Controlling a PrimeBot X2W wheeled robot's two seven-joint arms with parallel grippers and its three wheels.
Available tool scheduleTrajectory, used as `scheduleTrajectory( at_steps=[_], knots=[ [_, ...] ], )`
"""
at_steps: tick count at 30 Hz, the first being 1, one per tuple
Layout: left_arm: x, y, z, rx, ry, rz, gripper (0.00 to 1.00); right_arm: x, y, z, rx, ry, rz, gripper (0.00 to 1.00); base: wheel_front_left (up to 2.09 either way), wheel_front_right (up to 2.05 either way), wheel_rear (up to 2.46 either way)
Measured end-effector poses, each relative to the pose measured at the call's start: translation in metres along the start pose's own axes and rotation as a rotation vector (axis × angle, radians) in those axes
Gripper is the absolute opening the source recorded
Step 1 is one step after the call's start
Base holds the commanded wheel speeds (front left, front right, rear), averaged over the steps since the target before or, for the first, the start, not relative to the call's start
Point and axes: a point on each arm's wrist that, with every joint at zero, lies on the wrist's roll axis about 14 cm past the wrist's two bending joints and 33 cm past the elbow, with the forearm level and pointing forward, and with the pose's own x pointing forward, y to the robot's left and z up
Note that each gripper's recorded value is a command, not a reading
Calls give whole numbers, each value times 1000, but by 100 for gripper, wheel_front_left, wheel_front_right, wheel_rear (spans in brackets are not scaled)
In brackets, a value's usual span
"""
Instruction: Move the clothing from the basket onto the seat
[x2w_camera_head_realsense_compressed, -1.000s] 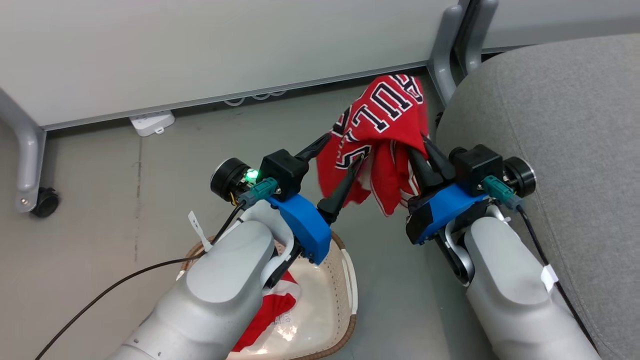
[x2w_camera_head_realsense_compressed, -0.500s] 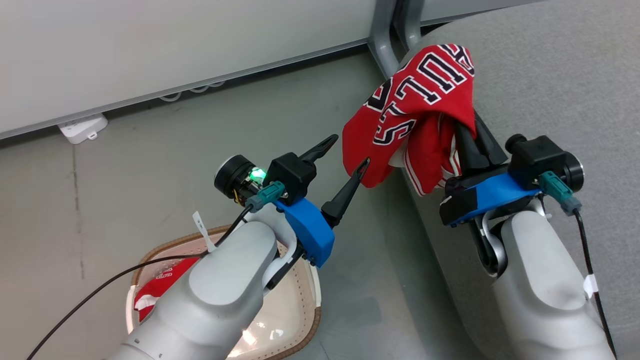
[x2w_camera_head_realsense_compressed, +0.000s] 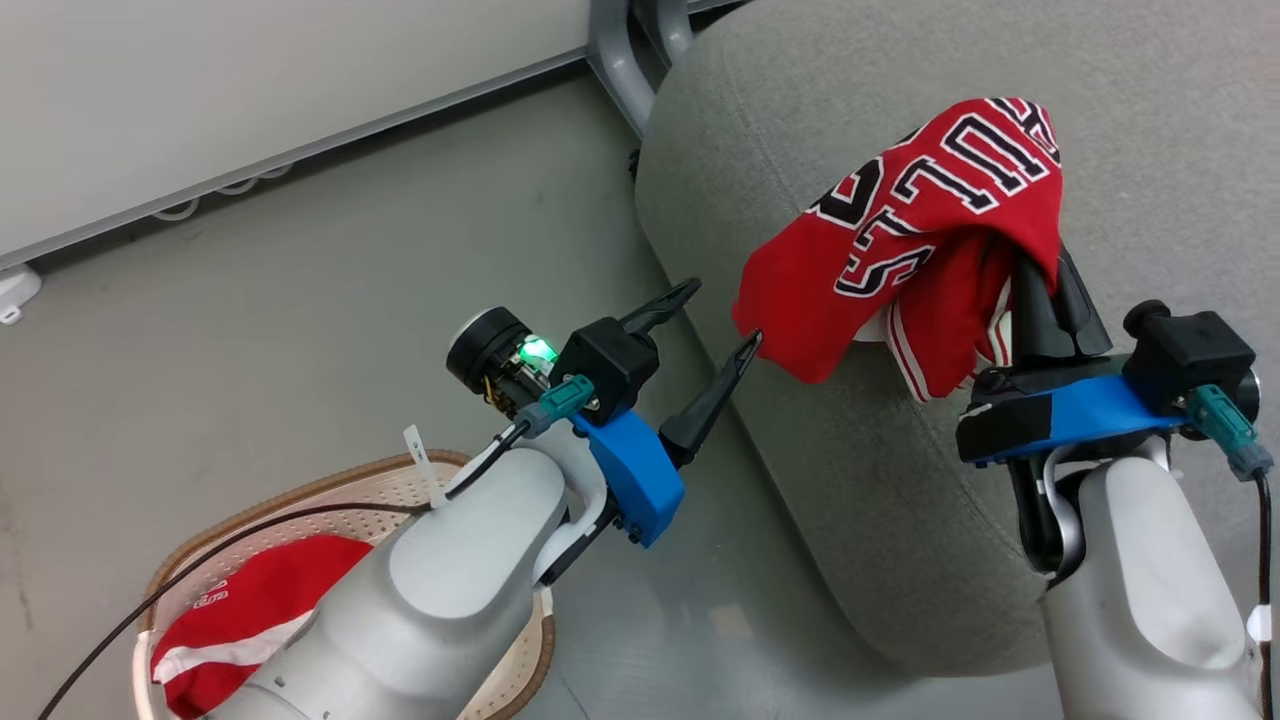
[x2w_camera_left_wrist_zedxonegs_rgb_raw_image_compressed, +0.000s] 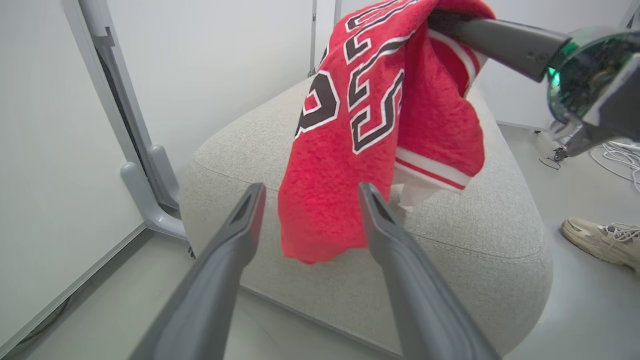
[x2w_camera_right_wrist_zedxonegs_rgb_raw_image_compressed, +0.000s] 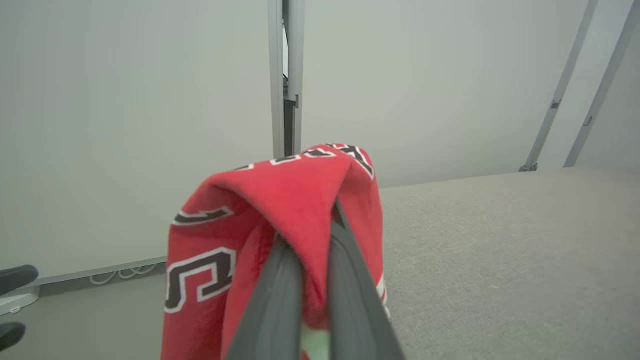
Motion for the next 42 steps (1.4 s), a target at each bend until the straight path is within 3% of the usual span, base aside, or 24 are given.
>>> scheduleTrajectory(
  at_steps=[10, 19, 27, 36, 42],
  knots=[
    [23, -31, -8, -23, -3, -112, 100, -32, -47, -10, -23, 47, -130, 0, 0, 0, 0],
    [26, -35, -12, -36, -3, -126, 100, -34, -60, -6, -35, 34, -169, 0, 0, 0, 0],
    [26, -14, -22, -48, -3, -96, 100, 18, -56, 49, -118, -135, -134, 0, 0, 0, 0],
    [27, 26, -53, -66, 15, -58, 100, 86, -89, 126, -270, -361, -182, 0, 0, 0, 0],
    [25, 55, -85, -79, 35, -30, 100, 123, -120, 127, -310, -381, -257, 0, 0, 0, 0]
  ],
)
